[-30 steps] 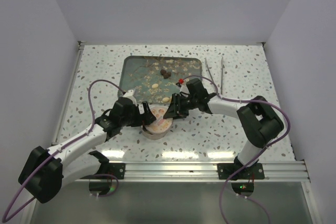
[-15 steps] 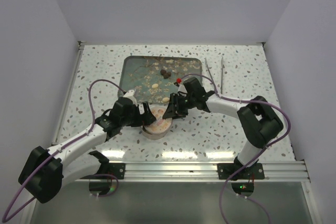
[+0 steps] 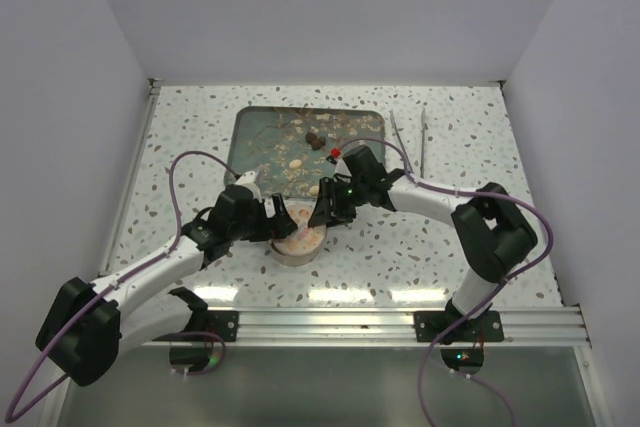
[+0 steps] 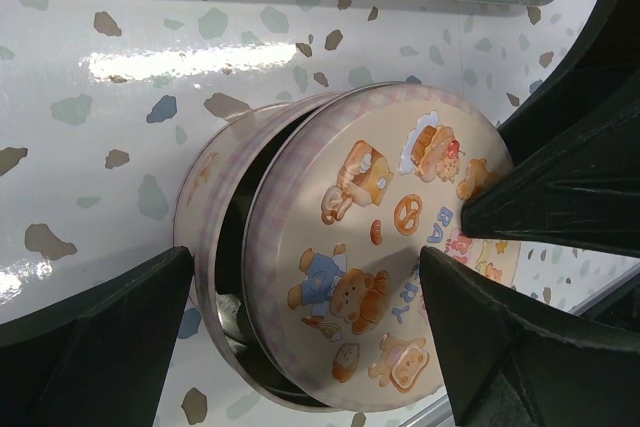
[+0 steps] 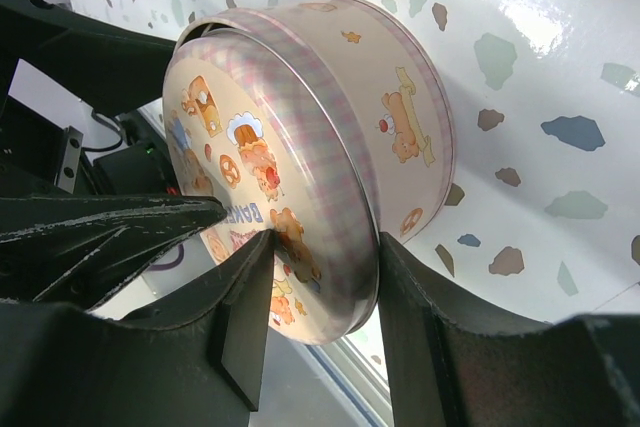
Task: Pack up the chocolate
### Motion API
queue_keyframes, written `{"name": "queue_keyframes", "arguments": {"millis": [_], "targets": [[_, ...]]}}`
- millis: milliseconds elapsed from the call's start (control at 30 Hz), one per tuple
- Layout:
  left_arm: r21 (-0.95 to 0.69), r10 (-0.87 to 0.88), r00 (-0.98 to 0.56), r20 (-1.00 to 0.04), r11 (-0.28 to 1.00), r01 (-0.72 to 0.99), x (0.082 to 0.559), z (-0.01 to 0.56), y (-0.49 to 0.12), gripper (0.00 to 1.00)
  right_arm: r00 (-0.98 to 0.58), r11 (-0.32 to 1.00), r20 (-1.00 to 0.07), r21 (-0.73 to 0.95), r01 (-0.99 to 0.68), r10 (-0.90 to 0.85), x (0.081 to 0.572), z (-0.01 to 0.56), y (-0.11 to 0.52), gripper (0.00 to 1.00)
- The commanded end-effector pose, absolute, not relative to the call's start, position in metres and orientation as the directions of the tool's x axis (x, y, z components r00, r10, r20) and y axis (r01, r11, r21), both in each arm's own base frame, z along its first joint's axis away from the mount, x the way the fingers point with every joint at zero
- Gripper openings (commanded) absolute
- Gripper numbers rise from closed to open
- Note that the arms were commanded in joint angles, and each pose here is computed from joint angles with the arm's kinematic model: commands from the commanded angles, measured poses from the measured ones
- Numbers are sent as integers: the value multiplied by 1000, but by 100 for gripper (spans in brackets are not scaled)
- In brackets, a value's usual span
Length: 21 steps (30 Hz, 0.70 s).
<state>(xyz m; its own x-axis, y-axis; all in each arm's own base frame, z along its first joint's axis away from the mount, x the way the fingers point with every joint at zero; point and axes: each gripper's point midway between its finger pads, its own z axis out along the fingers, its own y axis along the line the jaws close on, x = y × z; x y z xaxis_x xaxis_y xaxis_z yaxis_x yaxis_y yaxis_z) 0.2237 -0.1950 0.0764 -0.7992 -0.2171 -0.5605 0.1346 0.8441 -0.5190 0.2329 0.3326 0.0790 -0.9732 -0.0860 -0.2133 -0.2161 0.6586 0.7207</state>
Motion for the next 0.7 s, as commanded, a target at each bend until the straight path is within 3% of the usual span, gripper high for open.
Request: {"name": "queue_keyframes", "arguments": {"millis": [0, 667], "targets": [[-680, -220, -793, -568, 669, 301, 221, 132, -244, 100, -949, 618, -278, 723, -310, -150, 228, 83, 361, 45], [-674, -241, -791, -563, 688, 270, 218, 132, -236, 100, -942, 613, -290, 718, -330, -167, 226, 91, 371, 45]]}}
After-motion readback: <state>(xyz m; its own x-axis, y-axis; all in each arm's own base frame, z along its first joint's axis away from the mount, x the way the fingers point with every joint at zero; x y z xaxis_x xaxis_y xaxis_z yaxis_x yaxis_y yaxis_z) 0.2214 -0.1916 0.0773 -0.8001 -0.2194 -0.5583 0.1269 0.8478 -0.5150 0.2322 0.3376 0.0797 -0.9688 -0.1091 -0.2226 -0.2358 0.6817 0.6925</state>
